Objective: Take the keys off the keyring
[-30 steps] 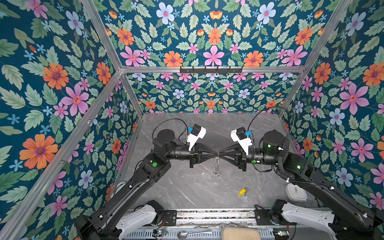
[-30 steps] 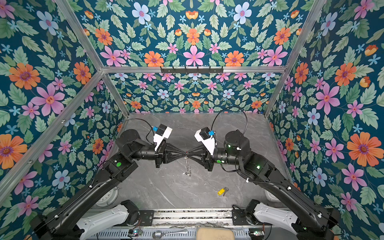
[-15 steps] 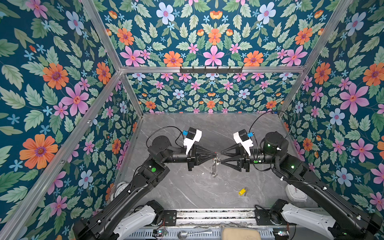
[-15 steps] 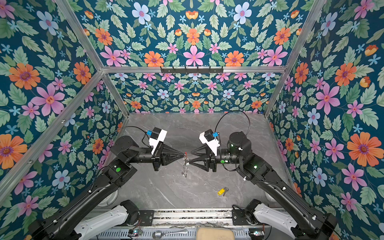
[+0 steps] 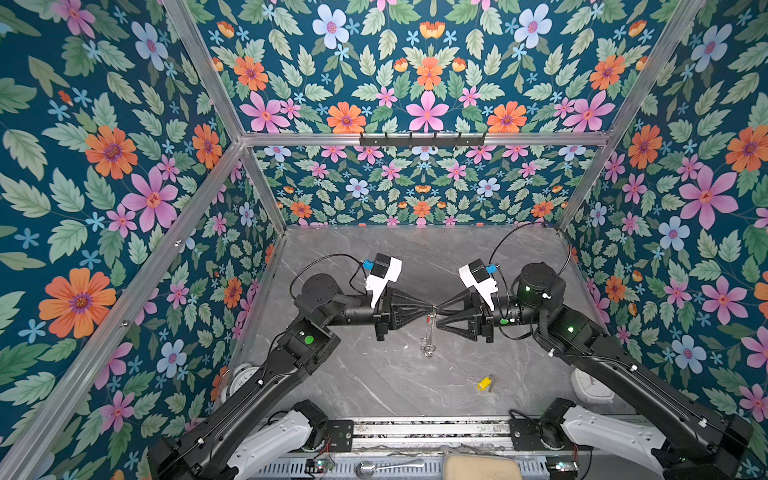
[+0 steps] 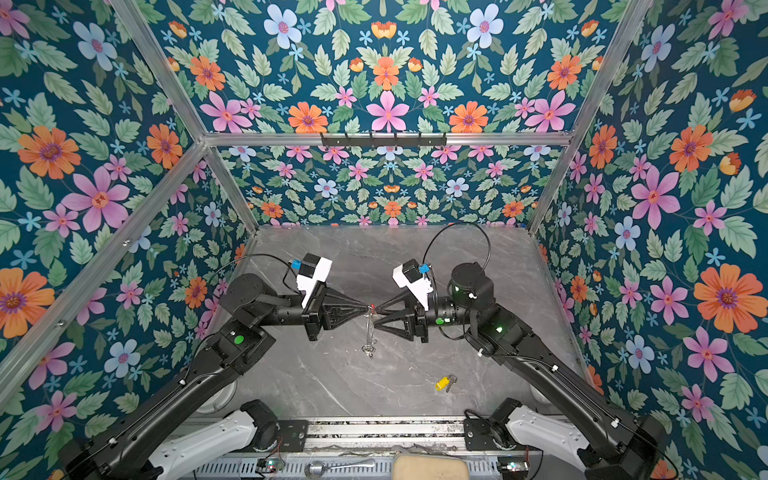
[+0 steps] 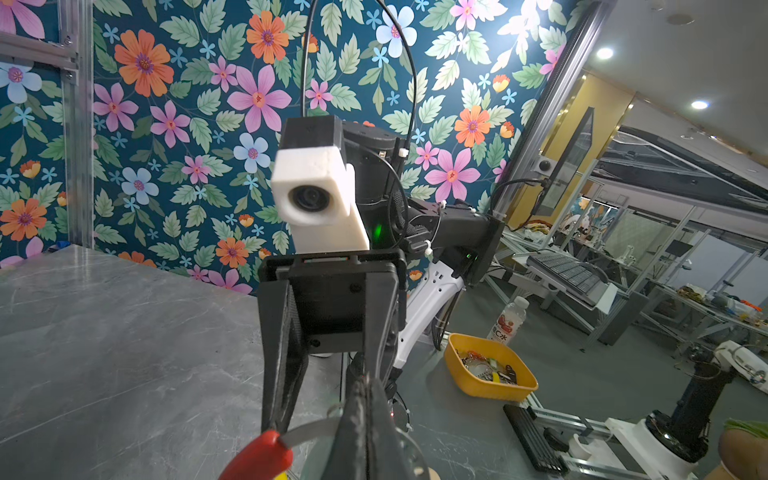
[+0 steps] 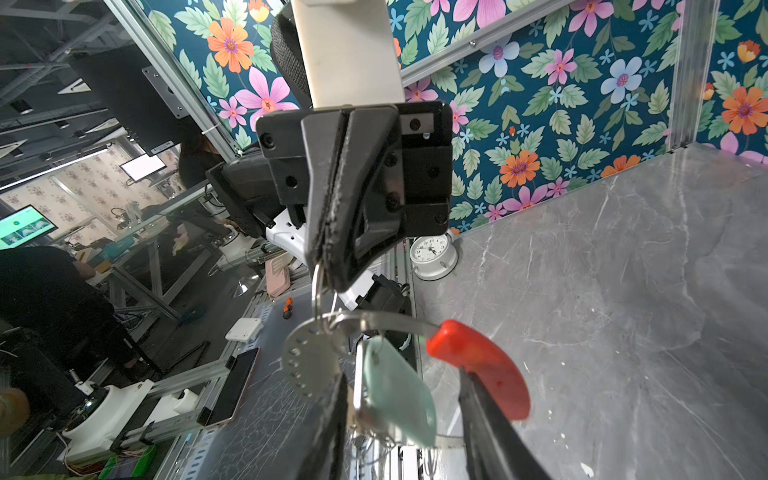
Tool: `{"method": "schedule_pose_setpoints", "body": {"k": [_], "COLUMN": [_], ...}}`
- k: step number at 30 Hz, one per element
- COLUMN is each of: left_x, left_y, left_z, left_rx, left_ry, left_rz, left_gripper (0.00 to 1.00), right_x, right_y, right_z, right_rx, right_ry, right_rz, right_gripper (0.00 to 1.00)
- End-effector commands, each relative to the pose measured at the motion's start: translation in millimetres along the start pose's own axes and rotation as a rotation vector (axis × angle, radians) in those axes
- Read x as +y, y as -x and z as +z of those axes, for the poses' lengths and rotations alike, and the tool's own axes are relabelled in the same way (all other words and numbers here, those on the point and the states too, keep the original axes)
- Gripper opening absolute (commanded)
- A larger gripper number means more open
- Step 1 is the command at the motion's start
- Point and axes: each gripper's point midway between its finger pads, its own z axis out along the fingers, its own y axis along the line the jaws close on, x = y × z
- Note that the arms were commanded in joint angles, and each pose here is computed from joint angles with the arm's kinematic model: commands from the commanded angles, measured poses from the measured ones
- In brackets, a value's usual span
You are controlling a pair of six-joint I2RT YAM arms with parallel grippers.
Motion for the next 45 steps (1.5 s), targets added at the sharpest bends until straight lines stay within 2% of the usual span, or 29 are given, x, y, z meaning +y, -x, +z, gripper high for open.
{"method": "schedule_pose_setpoints", "body": {"k": [1,8,15,18,20,21,24,32,36,45], "left_x": [-4,-1,-2,-2,-2,-2,-1,-4,-7,-5], "left_y": [9,10,15,17,18,18,18,22,21,11], "left_z": [-1,-1,-2,-3,-3,-3,-5,-23,-29,-36], "left_rx": [-0.033,-0.043,-0.067,-0.081,-0.096,-0.103,-0.138,-0.339,-0.403,-0.454], "left_ry": [-0.005,0.011,0.017,0.015,0.012,0.011,0.016,0.01,-0.02,-0.031], "left_rz": [0.042,0.042,0.05,0.052,0.052,0.053,0.064,0.117,0.127,0.126], "left_gripper": [0.0,0.0,0.0,0.0,0.0,0.0,0.0,0.0,0.0,0.0], "right_x": [10,15,11,10,11,10,11,10,10,7], "right_y": [11,11,6,6,7,7,7,11,13,17], "right_z": [1,6,10,12,13,14,18,32,39,46], "right_rx": [-0.028,-0.018,-0.002,-0.001,-0.003,-0.003,0.0,-0.008,-0.01,-0.035], "right_ry": [0.046,0.06,0.038,0.034,0.035,0.035,0.043,0.056,0.072,0.08], "right_rz": [-0.031,-0.04,-0.039,-0.04,-0.043,-0.044,-0.045,-0.055,-0.056,-0.054], "right_gripper": [0.42,0.31,0.24,0.13,0.01,0.0,0.0,0.0,0.0,0.0]}}
